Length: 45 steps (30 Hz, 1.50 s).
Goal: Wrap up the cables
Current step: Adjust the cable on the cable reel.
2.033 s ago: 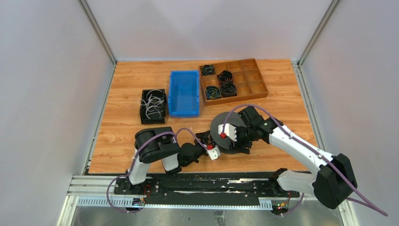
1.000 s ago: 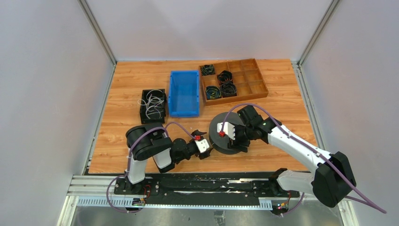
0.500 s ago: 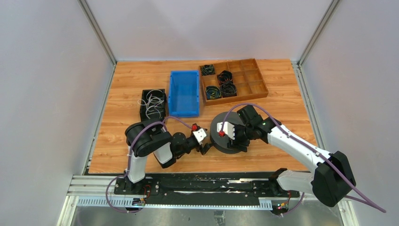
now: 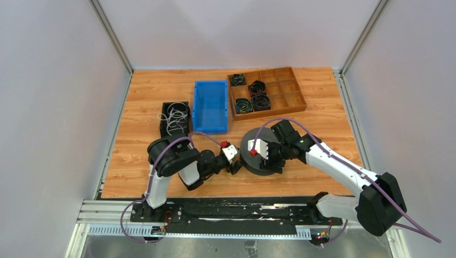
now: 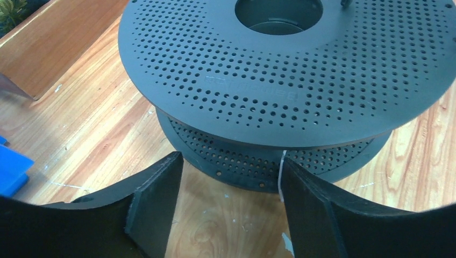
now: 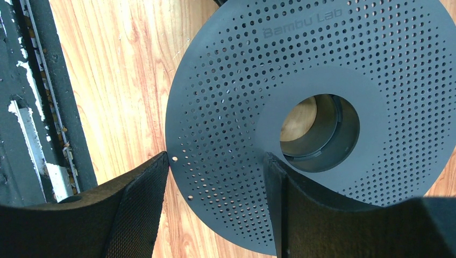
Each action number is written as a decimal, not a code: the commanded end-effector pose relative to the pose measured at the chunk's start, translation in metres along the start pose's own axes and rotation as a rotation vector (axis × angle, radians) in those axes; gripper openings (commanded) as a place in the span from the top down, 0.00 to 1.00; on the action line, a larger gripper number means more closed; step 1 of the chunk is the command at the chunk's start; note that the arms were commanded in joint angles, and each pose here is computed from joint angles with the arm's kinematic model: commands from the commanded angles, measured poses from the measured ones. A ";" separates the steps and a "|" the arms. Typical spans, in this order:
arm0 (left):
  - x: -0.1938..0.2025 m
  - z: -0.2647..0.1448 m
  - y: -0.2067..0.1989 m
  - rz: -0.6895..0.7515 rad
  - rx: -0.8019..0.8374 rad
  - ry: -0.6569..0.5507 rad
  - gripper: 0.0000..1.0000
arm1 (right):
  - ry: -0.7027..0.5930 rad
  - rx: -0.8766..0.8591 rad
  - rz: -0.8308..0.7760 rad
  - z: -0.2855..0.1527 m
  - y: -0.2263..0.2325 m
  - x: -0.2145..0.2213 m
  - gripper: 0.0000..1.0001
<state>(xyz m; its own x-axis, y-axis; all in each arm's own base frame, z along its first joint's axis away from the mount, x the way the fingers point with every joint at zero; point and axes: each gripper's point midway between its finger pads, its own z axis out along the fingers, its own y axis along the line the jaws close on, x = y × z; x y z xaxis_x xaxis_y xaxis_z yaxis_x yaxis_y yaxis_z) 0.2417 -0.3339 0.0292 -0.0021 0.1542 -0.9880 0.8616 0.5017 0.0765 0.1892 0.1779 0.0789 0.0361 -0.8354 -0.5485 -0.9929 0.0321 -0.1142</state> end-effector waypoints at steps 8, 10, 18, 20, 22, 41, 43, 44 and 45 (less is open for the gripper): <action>-0.008 0.010 0.017 -0.084 -0.075 -0.039 0.45 | 0.035 -0.067 0.060 0.006 0.016 0.014 0.36; -0.011 0.012 0.018 -0.105 -0.086 -0.047 0.48 | 0.038 -0.069 0.059 0.007 0.016 0.015 0.36; -0.009 0.018 0.036 -0.147 -0.189 -0.046 0.54 | 0.057 -0.084 0.069 0.013 0.019 0.022 0.38; -0.005 0.019 0.039 -0.164 -0.209 -0.033 0.55 | 0.061 -0.090 0.069 0.014 0.020 0.024 0.38; -0.005 0.021 0.038 -0.189 -0.208 -0.045 0.56 | 0.063 -0.103 0.069 0.016 0.023 0.025 0.38; 0.007 0.029 0.032 -0.336 -0.202 -0.042 0.57 | 0.063 -0.169 0.072 0.020 0.039 0.018 0.30; 0.008 0.028 0.031 -0.324 -0.198 -0.037 0.57 | 0.088 -0.169 0.071 0.023 0.042 0.017 0.29; 0.009 0.028 0.031 -0.322 -0.201 -0.033 0.57 | 0.103 -0.170 0.069 0.025 0.043 0.018 0.29; 0.009 0.028 0.031 -0.318 -0.200 -0.033 0.57 | 0.121 -0.173 0.065 0.026 0.045 0.020 0.28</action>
<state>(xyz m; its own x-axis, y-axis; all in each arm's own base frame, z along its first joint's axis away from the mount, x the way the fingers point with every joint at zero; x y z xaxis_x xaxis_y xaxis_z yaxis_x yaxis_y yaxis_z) 0.2827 -0.3423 0.0235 -0.2393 -0.0695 -0.9685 0.7021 0.6766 -0.2220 0.1935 0.1985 0.0755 0.0828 -0.8109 -0.5794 -0.9920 -0.0115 -0.1256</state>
